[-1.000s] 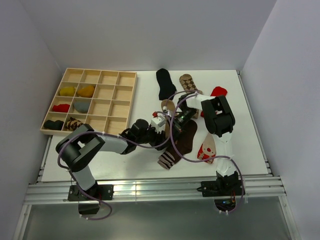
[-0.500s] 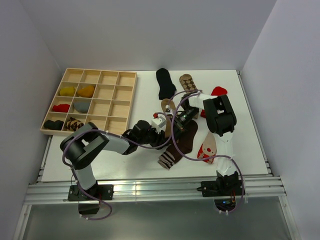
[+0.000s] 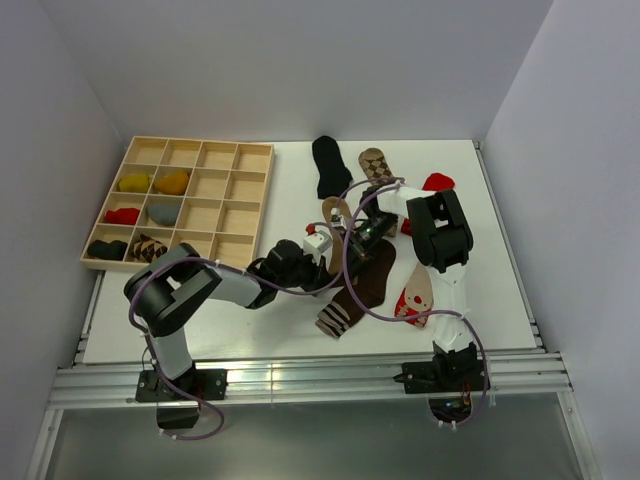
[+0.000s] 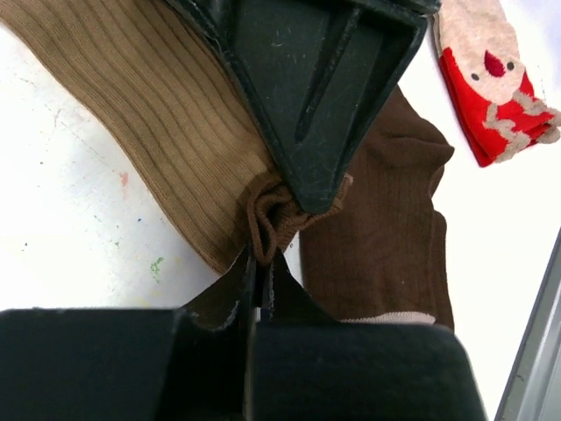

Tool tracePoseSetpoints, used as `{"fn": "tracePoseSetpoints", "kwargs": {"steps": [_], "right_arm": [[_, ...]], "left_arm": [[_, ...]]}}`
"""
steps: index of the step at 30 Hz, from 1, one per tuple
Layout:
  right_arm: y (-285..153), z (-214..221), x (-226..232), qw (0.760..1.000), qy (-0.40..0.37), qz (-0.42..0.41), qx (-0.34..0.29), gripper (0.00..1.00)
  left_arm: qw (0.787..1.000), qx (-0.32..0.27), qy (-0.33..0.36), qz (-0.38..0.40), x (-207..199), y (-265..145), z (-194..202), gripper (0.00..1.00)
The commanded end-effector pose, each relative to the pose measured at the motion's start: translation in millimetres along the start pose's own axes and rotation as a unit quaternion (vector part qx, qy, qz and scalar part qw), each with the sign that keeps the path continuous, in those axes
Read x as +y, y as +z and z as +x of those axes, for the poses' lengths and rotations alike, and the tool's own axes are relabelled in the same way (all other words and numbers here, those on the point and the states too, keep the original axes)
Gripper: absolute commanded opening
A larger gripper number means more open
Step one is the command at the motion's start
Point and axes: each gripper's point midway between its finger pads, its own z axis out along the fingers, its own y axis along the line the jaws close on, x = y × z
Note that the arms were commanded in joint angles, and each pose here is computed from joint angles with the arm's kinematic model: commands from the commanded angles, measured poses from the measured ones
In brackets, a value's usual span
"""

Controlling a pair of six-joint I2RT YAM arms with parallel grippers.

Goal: Roll the socks
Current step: Roll the sock at the center of the board.

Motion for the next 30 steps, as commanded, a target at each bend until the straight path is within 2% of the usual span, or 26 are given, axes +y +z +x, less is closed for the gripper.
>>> {"fn": "tracePoseSetpoints", "kwargs": {"steps": [1,3,4,7,10,15,21,25,30], "right_arm": [[-8,-20,-7,0.999,-0.019,0.03,-0.024,0.09],[-13,-25,-8,0.998,-0.025,0.046,-0.033,0.22],[-15,-28,-13,0.996,-0.035,0.066,-0.039,0.31],[-26,-41,-12,0.991,-0.063,0.102,-0.065,0.48],[-39,-51,-9,0.983,-0.089,0.133,-0.095,0.53],[-55,-59,-4,0.969,-0.122,0.17,-0.131,0.54],[-69,-68,-7,0.949,-0.153,0.215,-0.172,0.52],[-77,-65,-3,0.937,-0.179,0.221,-0.202,0.51],[-91,-55,1,0.909,-0.23,0.246,-0.247,0.47]], "left_arm": [[0.999,-0.029,0.001,0.024,-13,7,-23,0.0],[1.0,-0.027,-0.007,0.011,-10,4,-25,0.0],[1.0,-0.012,-0.014,-0.004,-6,3,-19,0.0],[0.999,-0.005,-0.026,-0.042,4,0,-23,0.0],[0.995,0.017,-0.041,-0.085,14,-8,-20,0.0],[0.985,0.048,-0.067,-0.154,27,-32,-16,0.0],[0.972,0.096,-0.103,-0.19,26,-54,-6,0.0],[0.973,0.108,-0.113,-0.171,10,-59,-12,0.0],[0.979,0.139,-0.108,-0.106,-16,-43,-27,0.0]]}}
